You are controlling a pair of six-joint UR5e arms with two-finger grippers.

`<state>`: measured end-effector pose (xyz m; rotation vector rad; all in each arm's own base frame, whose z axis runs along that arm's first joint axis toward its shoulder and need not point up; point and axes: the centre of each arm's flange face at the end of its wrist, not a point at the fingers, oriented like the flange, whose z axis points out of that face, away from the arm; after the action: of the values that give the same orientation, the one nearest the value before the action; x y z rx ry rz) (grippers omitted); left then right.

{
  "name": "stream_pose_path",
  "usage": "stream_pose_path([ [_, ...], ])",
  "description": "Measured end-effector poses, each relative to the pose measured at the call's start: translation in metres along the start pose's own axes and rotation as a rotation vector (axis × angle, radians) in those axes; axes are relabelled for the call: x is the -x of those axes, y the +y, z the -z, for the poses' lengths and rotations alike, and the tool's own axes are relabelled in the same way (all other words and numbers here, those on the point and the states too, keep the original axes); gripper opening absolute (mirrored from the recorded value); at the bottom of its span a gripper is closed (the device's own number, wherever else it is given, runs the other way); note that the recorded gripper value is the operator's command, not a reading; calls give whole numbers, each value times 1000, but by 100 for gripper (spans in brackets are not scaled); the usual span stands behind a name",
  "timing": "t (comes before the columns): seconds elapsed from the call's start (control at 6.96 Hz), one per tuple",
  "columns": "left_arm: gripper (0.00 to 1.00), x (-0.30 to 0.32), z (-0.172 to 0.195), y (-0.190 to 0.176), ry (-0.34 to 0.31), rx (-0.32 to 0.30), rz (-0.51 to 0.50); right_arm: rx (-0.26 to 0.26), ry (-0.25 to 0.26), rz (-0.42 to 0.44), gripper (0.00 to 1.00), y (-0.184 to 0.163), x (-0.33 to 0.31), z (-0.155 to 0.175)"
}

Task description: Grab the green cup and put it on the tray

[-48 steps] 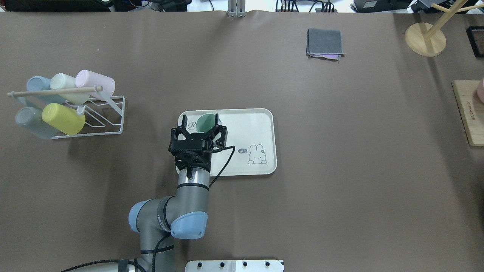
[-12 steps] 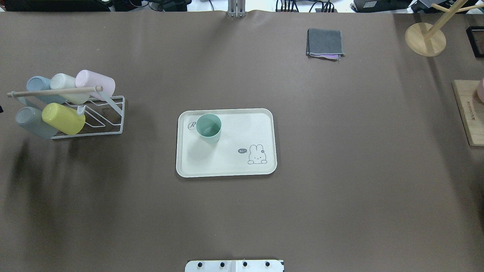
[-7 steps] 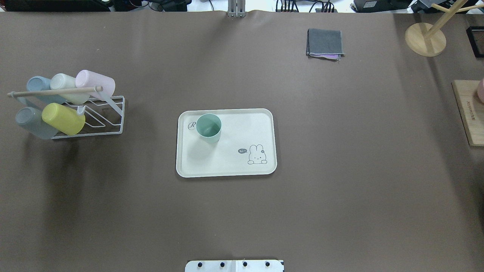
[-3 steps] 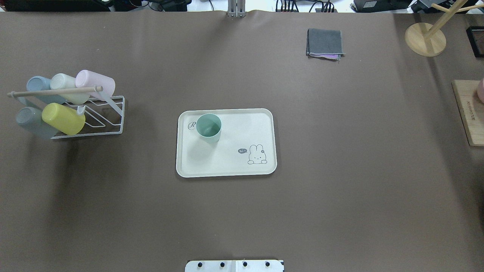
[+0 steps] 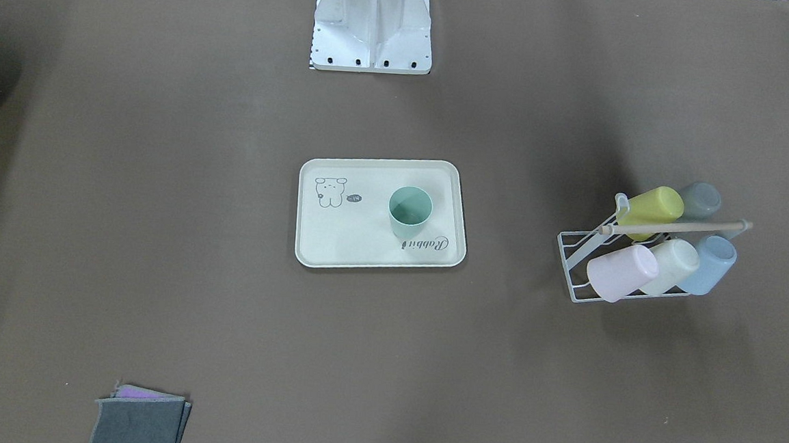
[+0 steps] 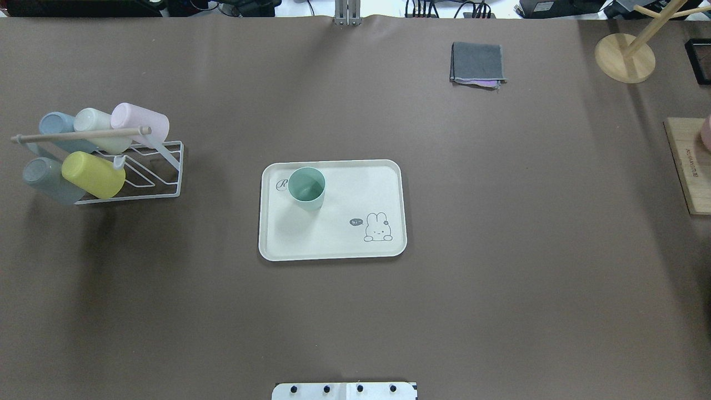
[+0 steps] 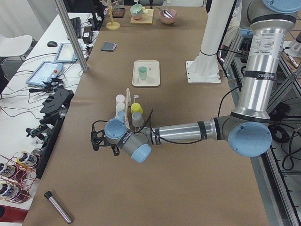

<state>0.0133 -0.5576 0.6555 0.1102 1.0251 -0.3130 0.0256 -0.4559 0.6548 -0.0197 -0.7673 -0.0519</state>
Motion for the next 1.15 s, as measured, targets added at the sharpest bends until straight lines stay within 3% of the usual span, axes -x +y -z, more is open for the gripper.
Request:
stream_pose_path([
  [0.29,98,5,6,-10,-73,5,-103,0,0,-1,100,1,0,0],
  [0.72,98,-8,31,-31,-113,0,-208,-10,-5,2,100,-3,5,5],
  [1.15,98,-24,64,-58,-162,-35,-253,-20,-9,17,100,-5,10,9],
])
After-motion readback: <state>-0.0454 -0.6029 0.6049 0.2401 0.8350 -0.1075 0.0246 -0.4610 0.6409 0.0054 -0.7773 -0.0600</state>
